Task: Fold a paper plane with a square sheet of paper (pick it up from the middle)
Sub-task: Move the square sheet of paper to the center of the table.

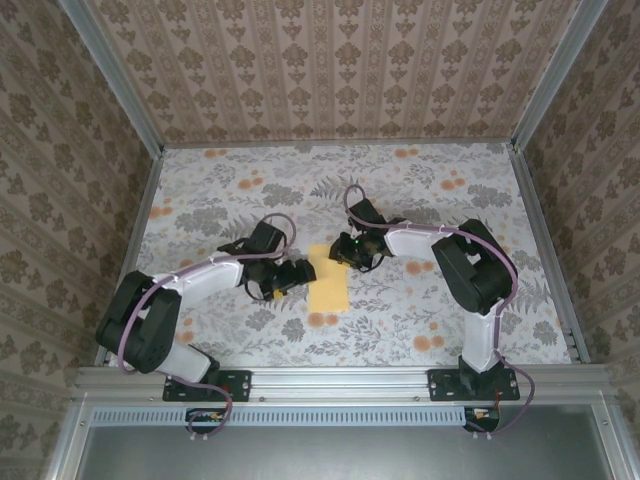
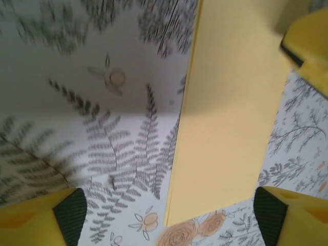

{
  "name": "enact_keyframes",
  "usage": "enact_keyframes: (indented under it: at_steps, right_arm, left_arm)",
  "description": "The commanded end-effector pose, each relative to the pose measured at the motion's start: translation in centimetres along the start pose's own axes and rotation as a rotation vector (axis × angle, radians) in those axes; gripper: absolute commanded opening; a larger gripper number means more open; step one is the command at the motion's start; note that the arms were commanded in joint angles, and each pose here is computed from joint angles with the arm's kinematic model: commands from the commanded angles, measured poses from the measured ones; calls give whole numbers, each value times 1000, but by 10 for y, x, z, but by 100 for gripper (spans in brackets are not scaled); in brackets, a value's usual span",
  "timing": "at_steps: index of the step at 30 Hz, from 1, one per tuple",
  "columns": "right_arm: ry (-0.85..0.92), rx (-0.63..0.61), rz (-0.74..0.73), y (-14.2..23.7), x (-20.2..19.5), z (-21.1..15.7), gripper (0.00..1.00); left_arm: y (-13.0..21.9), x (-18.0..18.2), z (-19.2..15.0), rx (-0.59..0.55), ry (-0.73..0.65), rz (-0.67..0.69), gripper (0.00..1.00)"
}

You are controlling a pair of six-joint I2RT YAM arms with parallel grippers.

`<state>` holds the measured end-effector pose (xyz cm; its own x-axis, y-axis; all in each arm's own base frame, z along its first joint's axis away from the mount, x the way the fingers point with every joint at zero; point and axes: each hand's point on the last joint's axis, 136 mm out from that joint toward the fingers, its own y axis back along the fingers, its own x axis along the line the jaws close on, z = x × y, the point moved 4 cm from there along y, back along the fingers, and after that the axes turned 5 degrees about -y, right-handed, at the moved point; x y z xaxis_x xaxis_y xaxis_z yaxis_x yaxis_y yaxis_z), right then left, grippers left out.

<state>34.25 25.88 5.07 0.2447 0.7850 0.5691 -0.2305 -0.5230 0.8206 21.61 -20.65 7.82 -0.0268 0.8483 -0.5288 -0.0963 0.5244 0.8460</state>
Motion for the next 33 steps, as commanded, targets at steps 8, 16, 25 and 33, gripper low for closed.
enact_keyframes:
  at_steps: [8, 16, 25, 33]
  right_arm:
    - [-25, 7, -122, 2, -33, 2, 33]
    - [190, -14, -36, 39, 15, 6, 38]
    - [426, -41, -256, 61, 16, -39, 60]
    - [590, 2, -476, 43, 16, -85, 79]
  left_arm:
    - [-6, -26, -11, 20, 50, -93, 63]
    - [-11, -24, -12, 40, 50, -57, 60]
    - [10, 9, -4, -35, 149, -58, 60]
    - [35, 49, 4, -118, 264, -60, 63]
